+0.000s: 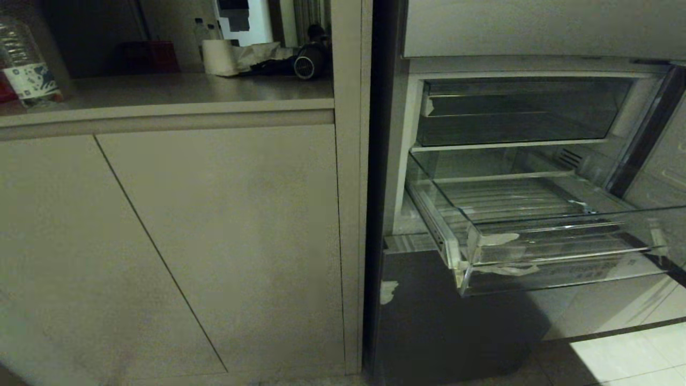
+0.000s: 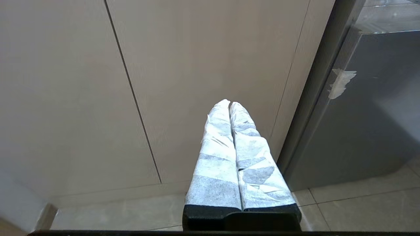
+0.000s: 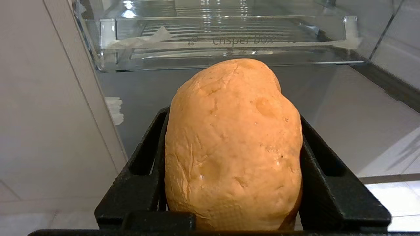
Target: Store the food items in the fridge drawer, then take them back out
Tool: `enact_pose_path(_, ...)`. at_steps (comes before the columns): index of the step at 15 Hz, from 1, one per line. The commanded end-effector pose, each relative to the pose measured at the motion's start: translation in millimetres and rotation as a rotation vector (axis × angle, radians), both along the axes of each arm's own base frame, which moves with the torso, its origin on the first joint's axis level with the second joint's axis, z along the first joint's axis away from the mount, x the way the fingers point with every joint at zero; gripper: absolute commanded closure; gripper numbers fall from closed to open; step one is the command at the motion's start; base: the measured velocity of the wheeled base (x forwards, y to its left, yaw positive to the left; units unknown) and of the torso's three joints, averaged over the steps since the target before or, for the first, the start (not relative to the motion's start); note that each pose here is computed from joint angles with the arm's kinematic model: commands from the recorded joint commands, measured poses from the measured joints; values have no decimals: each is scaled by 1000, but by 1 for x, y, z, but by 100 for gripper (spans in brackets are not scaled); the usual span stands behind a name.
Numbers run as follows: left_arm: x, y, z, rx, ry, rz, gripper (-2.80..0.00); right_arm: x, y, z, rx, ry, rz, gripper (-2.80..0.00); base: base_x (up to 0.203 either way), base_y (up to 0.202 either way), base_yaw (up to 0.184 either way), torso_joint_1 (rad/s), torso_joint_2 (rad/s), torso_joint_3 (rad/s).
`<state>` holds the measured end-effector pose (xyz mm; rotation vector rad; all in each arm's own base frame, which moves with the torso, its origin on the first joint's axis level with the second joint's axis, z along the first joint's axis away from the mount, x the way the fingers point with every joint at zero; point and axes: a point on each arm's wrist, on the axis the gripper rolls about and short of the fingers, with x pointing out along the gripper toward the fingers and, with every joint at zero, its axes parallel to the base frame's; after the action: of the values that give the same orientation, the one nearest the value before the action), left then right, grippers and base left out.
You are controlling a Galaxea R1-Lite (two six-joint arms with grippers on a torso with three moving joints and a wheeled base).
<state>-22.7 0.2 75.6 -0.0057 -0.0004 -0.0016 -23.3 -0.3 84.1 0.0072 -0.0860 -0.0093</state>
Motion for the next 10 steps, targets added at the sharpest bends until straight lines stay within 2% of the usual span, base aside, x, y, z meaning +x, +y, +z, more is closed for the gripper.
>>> enact_pose_path(1,0,0,0,0,0,0,0,1,0,-1,-62,-7,-5,0,0,0,0,0,0,0)
enact_pose_path(3,0,0,0,0,0,0,0,2,0,24,-77,-16,-8,0,0,0,0,0,0,0)
enact_pose_path(6,0,0,0,0,0,0,0,21,0,77,-59,39,10,0,0,0,0,0,0,0)
enact_pose_path(10,0,0,0,0,0,0,0,86,2,126,0,158,80,0,0,0,0,0,0,0)
